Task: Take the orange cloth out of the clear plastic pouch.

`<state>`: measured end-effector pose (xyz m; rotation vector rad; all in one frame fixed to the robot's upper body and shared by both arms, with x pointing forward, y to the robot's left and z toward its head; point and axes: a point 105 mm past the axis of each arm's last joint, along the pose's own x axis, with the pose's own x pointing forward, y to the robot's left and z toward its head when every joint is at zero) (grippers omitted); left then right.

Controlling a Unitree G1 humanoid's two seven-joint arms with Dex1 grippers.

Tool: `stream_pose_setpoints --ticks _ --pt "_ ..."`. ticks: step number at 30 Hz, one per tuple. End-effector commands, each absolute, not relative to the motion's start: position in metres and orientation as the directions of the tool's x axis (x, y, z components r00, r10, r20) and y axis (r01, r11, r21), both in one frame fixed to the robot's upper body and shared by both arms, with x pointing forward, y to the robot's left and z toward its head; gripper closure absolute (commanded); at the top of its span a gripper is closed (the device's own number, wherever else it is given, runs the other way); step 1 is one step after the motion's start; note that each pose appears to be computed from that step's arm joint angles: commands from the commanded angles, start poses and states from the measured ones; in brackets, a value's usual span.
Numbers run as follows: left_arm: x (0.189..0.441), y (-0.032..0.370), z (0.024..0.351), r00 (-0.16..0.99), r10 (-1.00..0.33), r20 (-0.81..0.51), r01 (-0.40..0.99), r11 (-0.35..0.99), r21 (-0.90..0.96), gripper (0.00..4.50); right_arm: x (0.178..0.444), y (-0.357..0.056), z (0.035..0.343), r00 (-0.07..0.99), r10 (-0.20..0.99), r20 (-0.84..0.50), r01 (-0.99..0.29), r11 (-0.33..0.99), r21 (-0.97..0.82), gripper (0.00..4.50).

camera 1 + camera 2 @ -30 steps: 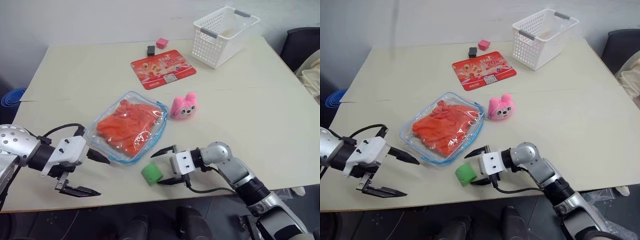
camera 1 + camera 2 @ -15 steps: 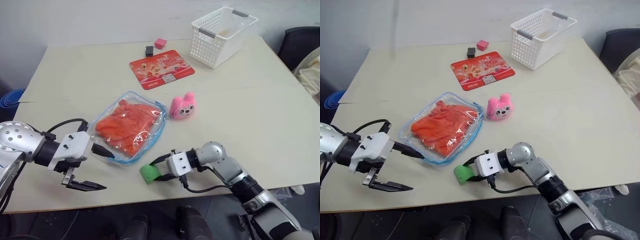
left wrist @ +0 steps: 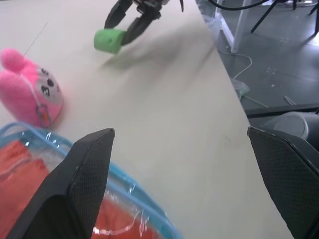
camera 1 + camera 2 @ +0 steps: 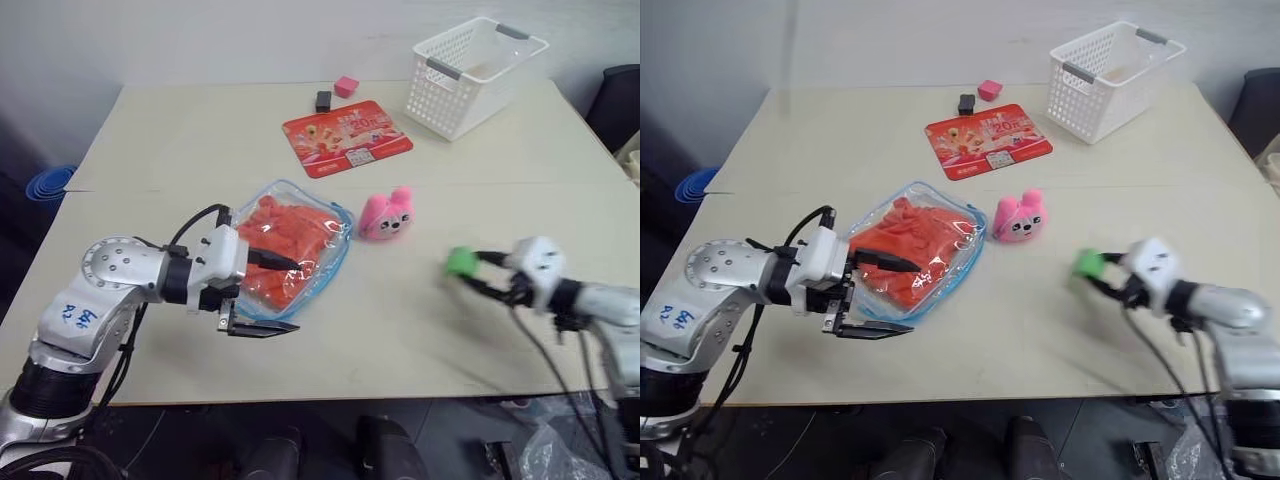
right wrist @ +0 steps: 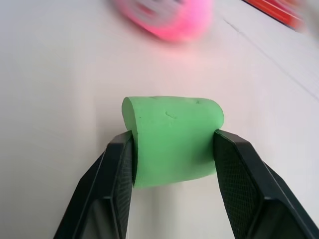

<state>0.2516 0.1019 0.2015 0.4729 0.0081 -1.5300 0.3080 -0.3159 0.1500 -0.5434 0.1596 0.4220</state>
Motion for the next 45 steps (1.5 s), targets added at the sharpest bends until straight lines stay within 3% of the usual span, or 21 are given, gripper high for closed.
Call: stream_pose_setpoints --ticks 1,4,7,11,12,17,22,25,28,30,36,40,45 --pt "0.249 0.09 0.211 0.004 -0.961 -0.276 0.944 -0.087 0.318 0.0 0.294 -0.37 0.153 0.965 0.127 -0.228 -0.227 0.839 -0.494 2.18" --pt "0.254 0.085 0.212 -0.016 -0.959 -0.281 0.938 -0.112 0.328 0.0 0.286 -0.39 0.137 0.969 0.04 -0.244 -0.145 0.892 -0.429 2.18" --pt "0.257 0.083 0.212 -0.021 -0.957 -0.29 0.934 -0.122 0.335 0.0 0.285 -0.396 0.13 0.971 0.02 -0.24 -0.111 0.92 -0.375 1.49" --pt "0.26 0.082 0.209 -0.009 -0.952 -0.306 0.931 -0.119 0.344 0.0 0.285 -0.394 0.132 0.974 0.041 -0.224 -0.122 0.925 -0.36 0.12" --pt "0.26 0.083 0.208 -0.002 -0.951 -0.309 0.931 -0.114 0.346 0.0 0.284 -0.393 0.134 0.973 0.052 -0.225 -0.134 0.921 -0.365 0.03" --pt "0.264 0.087 0.204 0.08 -0.945 -0.318 0.929 -0.045 0.367 0.0 0.278 -0.387 0.149 0.941 0.131 -0.313 -0.287 0.801 -0.525 0.03" --pt "0.279 0.107 0.187 0.308 -0.841 -0.446 0.899 0.103 0.427 0.0 0.27 -0.397 0.183 0.91 0.209 -0.357 -0.383 0.752 -0.536 0.03" --pt "0.28 0.119 0.17 0.391 -0.76 -0.519 0.894 0.181 0.409 0.0 0.265 -0.349 0.215 0.82 0.468 -0.33 -0.572 0.705 -0.419 0.03" --pt "0.275 0.121 0.157 0.429 -0.7 -0.571 0.893 0.236 0.382 0.0 0.246 -0.268 0.233 0.58 0.761 -0.291 -0.813 0.521 -0.259 0.03" --pt "0.274 0.12 0.153 0.446 -0.673 -0.59 0.889 0.255 0.381 0.0 0.232 -0.231 0.236 0.446 0.851 -0.278 -0.893 0.403 -0.198 0.03" --pt "0.275 0.115 0.142 0.46 -0.617 -0.638 0.881 0.231 0.413 0.0 0.216 -0.177 0.234 0.26 0.927 -0.269 -0.962 0.225 -0.156 0.03" --pt "0.282 0.123 0.131 0.504 -0.537 -0.676 0.854 0.195 0.482 0.0 0.219 -0.167 0.233 0.251 0.932 -0.263 -0.962 0.21 -0.174 0.03" --pt "0.286 0.128 0.124 0.522 -0.514 -0.681 0.844 0.196 0.499 1.19 0.222 -0.165 0.229 0.269 0.925 -0.268 -0.956 0.224 -0.188 0.0"
